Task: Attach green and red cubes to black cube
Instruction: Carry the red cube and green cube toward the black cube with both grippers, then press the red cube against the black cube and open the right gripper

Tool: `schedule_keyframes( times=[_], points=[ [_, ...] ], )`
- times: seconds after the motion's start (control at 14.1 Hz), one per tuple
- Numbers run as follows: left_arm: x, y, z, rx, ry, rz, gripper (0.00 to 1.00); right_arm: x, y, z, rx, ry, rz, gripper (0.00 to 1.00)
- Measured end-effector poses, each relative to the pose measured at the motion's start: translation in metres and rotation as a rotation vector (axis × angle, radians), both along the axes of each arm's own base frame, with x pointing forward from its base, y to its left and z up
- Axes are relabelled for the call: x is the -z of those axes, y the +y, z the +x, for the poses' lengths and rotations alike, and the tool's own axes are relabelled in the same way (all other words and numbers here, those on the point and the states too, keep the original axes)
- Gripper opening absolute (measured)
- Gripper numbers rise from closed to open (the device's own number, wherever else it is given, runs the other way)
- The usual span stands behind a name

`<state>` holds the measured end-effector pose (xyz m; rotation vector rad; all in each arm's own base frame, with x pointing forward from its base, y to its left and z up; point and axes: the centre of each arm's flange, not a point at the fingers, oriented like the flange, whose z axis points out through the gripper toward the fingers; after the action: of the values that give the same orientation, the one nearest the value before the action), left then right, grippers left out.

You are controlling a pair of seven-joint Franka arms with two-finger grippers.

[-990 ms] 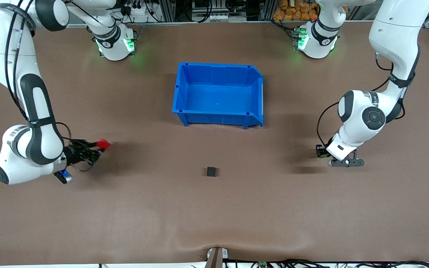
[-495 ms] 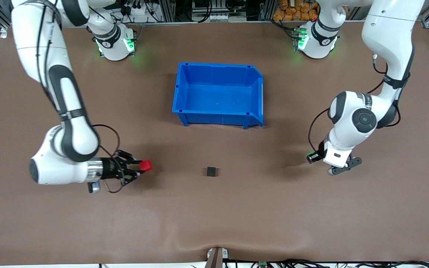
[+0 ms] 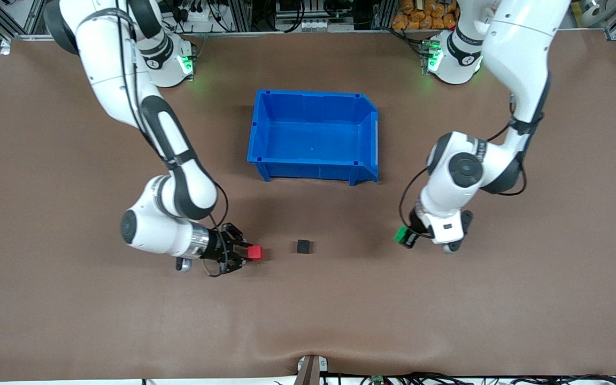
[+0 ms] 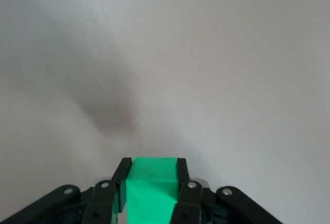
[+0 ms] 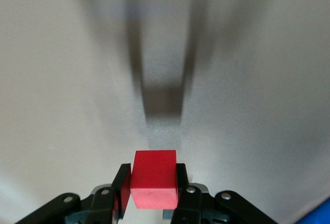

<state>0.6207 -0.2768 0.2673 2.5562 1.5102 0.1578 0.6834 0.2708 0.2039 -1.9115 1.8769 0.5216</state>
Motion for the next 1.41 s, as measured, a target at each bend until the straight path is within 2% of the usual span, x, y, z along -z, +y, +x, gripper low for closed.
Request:
schedule_keyframes(
  times=[0.28,0.49,0.78,1.13,1.41],
  points=[
    [0.013,-0.071,0.003,-0.302,0.016,-0.096,0.39,0.019,0.036,-0.015,0.038,0.007,-0.017,0.39],
    [0.04,-0.096,0.009,-0.45,0.045,-0.13,0.39,0.023,0.064,-0.026,0.069,0.001,-0.025,0.39],
    [0.048,-0.107,0.025,-0.526,0.119,-0.131,0.39,0.027,0.091,-0.038,0.09,-0.012,-0.031,0.39],
    [0.066,-0.128,0.015,-0.531,0.151,-0.112,0.39,0.023,0.101,-0.038,0.131,-0.011,-0.019,0.42],
    [0.08,-0.141,-0.002,-0.51,0.214,-0.05,0.39,0.012,0.088,-0.024,0.154,-0.037,-0.014,0.78]
  ],
)
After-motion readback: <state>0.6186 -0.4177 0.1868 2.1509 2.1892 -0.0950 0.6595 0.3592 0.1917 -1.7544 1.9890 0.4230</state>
